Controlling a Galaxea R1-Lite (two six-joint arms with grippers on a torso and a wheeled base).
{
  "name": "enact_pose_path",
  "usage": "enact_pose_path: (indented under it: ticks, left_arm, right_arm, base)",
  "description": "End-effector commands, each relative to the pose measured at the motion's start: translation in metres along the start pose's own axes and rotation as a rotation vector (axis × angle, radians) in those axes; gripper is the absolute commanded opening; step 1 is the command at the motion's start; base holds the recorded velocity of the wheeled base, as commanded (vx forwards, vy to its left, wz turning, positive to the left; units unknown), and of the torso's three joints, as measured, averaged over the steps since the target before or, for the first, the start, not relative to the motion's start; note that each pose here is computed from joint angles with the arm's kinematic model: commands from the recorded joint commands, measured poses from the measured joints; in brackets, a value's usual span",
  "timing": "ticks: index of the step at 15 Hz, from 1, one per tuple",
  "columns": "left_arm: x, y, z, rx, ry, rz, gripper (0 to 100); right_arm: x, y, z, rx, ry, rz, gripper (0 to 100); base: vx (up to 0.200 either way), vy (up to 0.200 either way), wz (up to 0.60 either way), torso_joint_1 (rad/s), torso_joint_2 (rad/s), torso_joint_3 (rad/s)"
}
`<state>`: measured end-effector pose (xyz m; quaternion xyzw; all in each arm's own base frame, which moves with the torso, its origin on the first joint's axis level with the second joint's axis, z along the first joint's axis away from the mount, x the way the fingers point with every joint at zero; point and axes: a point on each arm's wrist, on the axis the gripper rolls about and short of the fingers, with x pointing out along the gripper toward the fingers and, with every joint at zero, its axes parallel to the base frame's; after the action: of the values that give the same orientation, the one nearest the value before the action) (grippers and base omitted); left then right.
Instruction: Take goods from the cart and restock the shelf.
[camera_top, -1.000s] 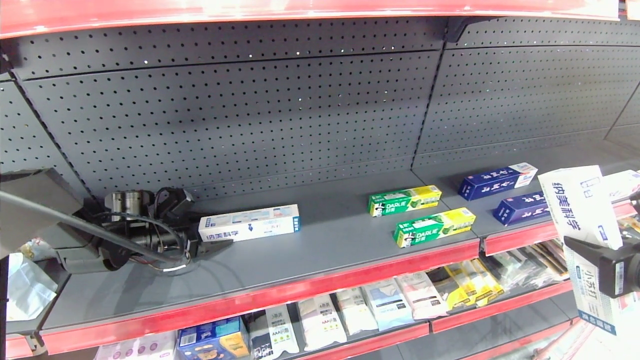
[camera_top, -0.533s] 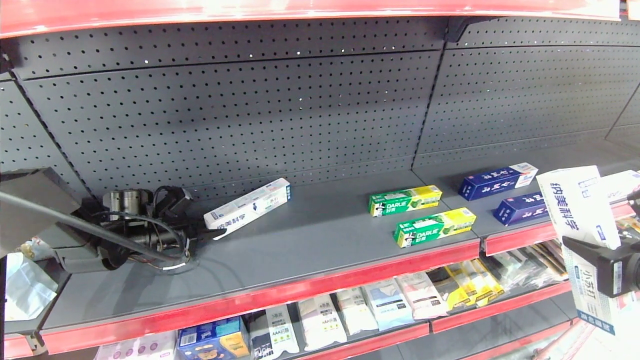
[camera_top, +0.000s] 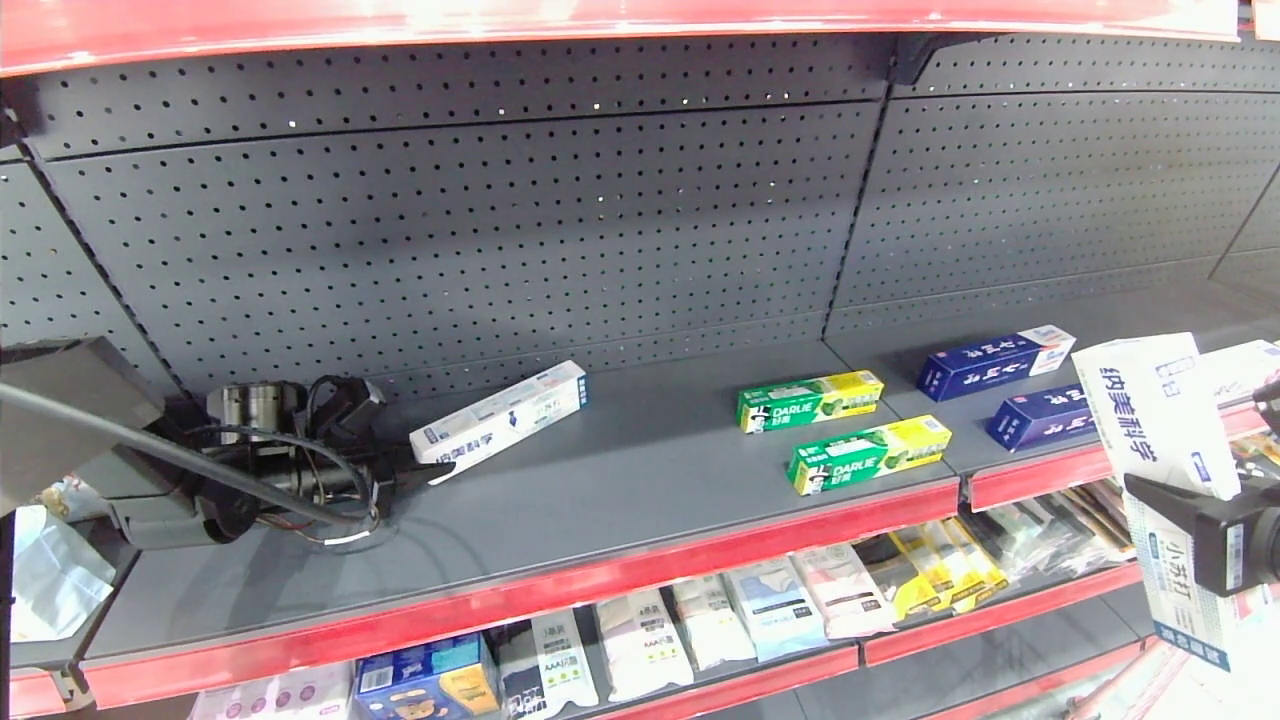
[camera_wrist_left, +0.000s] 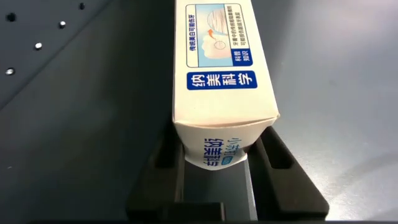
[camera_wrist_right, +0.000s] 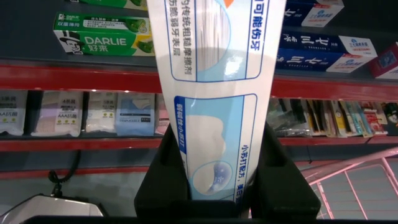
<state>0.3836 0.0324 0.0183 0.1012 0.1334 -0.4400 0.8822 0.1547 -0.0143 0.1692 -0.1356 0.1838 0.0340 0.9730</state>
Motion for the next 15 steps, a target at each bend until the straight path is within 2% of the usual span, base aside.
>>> enact_pose_path:
  ticks: [1, 4, 9, 12, 15]
  left_arm:
    - [-0.001, -0.001, 0.0, 0.002, -0.004, -0.007, 0]
    - [-0.001, -0.003, 0.0, 0.019, -0.015, -0.028, 0]
    - [-0.003, -0.008, -0.001, 0.032, -0.039, -0.075, 0]
    - [-0.007, -0.014, 0.0, 0.029, -0.041, -0.088, 0]
    - [-0.01, -0.019, 0.002, 0.046, -0.044, -0.096, 0]
  right_arm:
    - [0.002, 0.0, 0.0, 0.001, 0.006, 0.002, 0]
    - [0.006, -0.001, 0.001, 0.002, 0.015, 0.005, 0]
    - [0.009, -0.001, 0.002, 0.002, 0.02, 0.009, 0]
    - [0.009, -0.001, 0.002, 0.002, 0.02, 0.009, 0]
    - [0.011, -0.002, 0.003, 0.002, 0.019, 0.008, 0]
  base:
    - [0.0, 0.0, 0.0, 0.0, 0.0, 0.0]
    - [0.0, 0.0, 0.0, 0.0, 0.0, 0.0]
    - [0.0, 0.0, 0.0, 0.0, 0.0, 0.0]
    - [0.0, 0.0, 0.0, 0.0, 0.0, 0.0]
    - [0.0, 0.0, 0.0, 0.0, 0.0, 0.0]
